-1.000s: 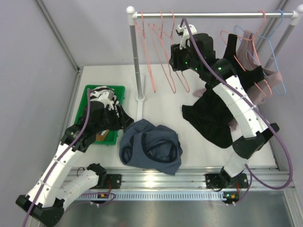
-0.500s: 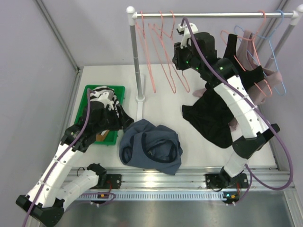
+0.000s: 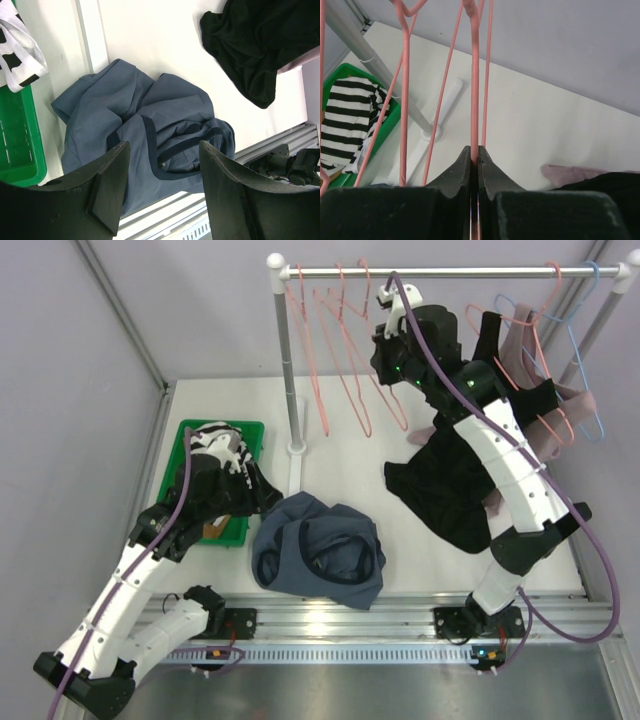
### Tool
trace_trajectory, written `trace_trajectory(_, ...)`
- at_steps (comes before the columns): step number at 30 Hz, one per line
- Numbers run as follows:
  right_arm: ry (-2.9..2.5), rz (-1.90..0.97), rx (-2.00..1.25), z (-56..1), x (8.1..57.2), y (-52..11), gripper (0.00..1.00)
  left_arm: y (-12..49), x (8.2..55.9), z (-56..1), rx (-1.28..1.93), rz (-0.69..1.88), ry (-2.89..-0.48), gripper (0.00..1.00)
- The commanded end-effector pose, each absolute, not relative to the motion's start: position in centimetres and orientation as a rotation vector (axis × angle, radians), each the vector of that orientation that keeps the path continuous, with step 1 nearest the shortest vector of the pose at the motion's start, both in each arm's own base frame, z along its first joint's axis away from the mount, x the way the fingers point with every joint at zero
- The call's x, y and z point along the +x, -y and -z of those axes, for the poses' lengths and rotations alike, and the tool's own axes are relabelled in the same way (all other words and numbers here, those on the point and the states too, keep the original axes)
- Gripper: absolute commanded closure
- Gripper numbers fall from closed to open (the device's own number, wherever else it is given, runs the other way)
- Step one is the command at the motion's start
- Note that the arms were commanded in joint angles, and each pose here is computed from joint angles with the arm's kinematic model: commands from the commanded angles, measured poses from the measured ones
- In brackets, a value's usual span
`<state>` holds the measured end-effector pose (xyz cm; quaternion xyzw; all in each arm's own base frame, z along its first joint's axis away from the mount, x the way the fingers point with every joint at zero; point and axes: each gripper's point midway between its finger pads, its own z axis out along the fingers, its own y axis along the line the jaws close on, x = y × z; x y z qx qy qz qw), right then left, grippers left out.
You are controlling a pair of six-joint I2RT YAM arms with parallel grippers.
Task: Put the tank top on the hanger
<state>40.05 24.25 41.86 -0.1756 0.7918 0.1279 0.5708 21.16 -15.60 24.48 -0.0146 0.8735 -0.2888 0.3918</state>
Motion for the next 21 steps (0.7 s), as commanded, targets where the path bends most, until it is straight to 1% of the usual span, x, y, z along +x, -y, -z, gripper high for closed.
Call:
trace_trajectory(1, -1.736, -0.295, -0.348, -46.3, 40.0, -23.1, 1.0, 15.8, 21.1, -25.1, -0.009, 0.746, -2.187, 0.38)
trace_trajectory(10, -1.661, -0.297, -0.297, -48.6, 38.8, -21.8, 1.0, 15.7, 21.1, -24.8, -0.01, 0.74, -2.193, 0.37)
trace_trajectory(21, -1.668, -0.314, -0.289, -48.1, 37.6, -21.1, 1.0, 15.9, 20.9, -24.5, 0.001, 0.748, -2.205, 0.36)
